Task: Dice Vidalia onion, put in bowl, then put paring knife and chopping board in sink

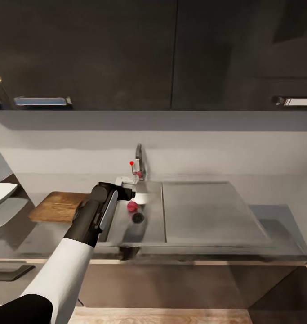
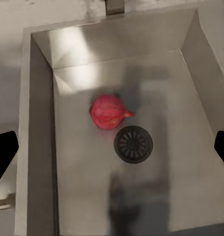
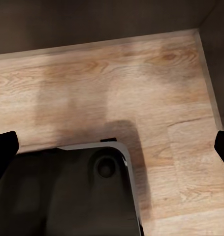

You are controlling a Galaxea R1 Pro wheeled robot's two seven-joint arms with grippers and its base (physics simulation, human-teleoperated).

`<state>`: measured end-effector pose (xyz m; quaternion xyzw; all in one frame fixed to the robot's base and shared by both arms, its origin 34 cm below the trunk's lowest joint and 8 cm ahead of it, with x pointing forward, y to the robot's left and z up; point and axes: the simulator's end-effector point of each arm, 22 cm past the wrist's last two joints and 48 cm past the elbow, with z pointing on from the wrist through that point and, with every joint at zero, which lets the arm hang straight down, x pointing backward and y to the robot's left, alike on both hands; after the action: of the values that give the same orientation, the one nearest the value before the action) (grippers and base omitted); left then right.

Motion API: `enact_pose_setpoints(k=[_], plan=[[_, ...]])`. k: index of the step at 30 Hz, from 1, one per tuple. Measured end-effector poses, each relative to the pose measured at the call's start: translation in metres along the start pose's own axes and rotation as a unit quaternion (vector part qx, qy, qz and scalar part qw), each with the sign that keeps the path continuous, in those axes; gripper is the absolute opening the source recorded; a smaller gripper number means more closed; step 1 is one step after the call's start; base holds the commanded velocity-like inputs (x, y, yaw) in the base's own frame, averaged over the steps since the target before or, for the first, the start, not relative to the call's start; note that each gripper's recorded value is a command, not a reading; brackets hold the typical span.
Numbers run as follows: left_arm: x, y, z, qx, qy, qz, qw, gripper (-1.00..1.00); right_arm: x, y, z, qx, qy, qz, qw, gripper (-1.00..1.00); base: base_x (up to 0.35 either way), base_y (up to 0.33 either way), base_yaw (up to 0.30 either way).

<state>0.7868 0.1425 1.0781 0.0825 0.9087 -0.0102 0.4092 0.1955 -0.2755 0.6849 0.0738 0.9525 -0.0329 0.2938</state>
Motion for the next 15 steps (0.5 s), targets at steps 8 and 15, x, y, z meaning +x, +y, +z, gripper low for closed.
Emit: enact_pose_setpoints(k=[8, 15], plan=[[0.003, 0.0, 0.003, 0.001, 0.003, -0.001, 1.0, 1.0, 0.001, -0.001, 0.0, 0.001, 0.002, 0.0, 1.0, 1.0, 0.183, -0.097, 0.0], [0.011, -0.003, 0.008, 0.004, 0.015, -0.002, 0.9999, 1.0, 0.001, -0.001, 0.0, 0.002, 0.003, 0.0, 1.0, 1.0, 0.015, -0.009, 0.0]])
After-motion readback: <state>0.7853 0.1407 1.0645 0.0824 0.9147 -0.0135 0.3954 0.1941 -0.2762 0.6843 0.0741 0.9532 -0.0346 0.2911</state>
